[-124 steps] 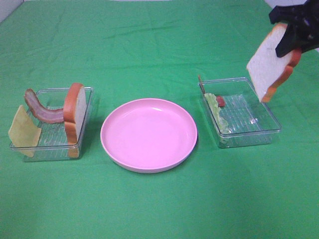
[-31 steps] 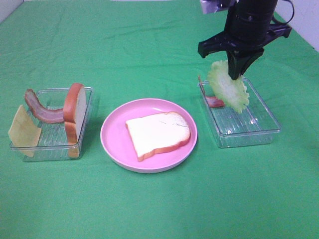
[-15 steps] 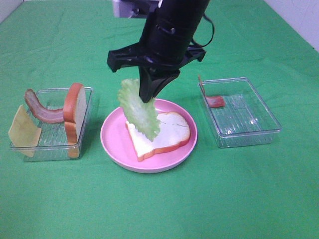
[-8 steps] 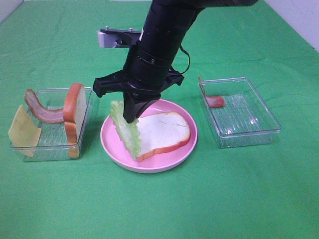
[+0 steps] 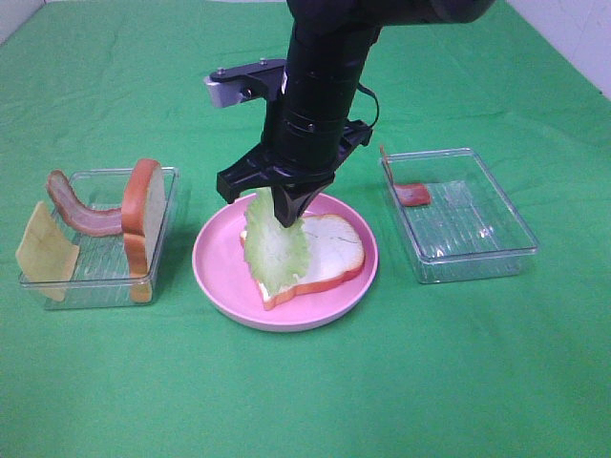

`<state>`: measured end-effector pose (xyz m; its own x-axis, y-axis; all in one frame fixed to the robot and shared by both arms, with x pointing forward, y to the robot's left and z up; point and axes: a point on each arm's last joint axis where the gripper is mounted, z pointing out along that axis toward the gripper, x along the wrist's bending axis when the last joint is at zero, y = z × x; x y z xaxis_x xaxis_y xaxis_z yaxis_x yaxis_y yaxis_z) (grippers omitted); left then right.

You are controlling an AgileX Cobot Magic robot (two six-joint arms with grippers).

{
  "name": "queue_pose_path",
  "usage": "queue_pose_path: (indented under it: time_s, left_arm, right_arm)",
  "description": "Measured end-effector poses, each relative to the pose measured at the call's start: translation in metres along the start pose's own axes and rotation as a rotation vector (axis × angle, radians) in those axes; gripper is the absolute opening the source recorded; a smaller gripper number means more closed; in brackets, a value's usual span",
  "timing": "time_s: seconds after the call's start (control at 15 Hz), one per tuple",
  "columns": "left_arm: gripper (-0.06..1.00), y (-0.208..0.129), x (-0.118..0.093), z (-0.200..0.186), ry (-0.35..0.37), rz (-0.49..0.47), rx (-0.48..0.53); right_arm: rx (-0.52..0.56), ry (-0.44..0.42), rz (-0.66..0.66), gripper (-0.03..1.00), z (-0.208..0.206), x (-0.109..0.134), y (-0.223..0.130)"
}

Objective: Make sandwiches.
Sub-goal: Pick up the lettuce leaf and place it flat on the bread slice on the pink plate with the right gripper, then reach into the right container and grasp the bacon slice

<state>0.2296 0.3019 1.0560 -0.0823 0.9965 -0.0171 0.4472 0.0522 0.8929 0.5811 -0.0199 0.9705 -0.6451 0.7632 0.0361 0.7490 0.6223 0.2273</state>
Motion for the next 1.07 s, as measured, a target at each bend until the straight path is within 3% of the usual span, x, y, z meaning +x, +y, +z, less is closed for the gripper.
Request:
queue_pose_path:
  time_s: [0.53, 0.67, 0.8, 0.93, 1.07]
  left_arm:
    - [0.99, 0.000, 0.000, 0.000, 0.000, 0.000, 0.000]
    - [0.99, 0.000, 0.000, 0.000, 0.000, 0.000, 0.000]
    - [0.99, 0.000, 0.000, 0.000, 0.000, 0.000, 0.000]
    - [0.99, 0.000, 0.000, 0.000, 0.000, 0.000, 0.000]
    - [0.99, 0.000, 0.000, 0.000, 0.000, 0.000, 0.000]
  right_arm:
    - [0.061, -0.195, -0.040, 0.03, 0.026, -0.019, -0.002]
    - [0.058, -0.227, -0.030, 0.08, 0.025, -0.022, -0.002]
    - [0.058, -0.226, -0.020, 0.31, 0.025, -0.022, -0.002]
    - [0.059, -0.212, -0.010, 0.62, 0.025, -0.020, -0.003]
    - [0.086, -0.214, -0.007, 0.76, 0.024, -0.021, -0.005]
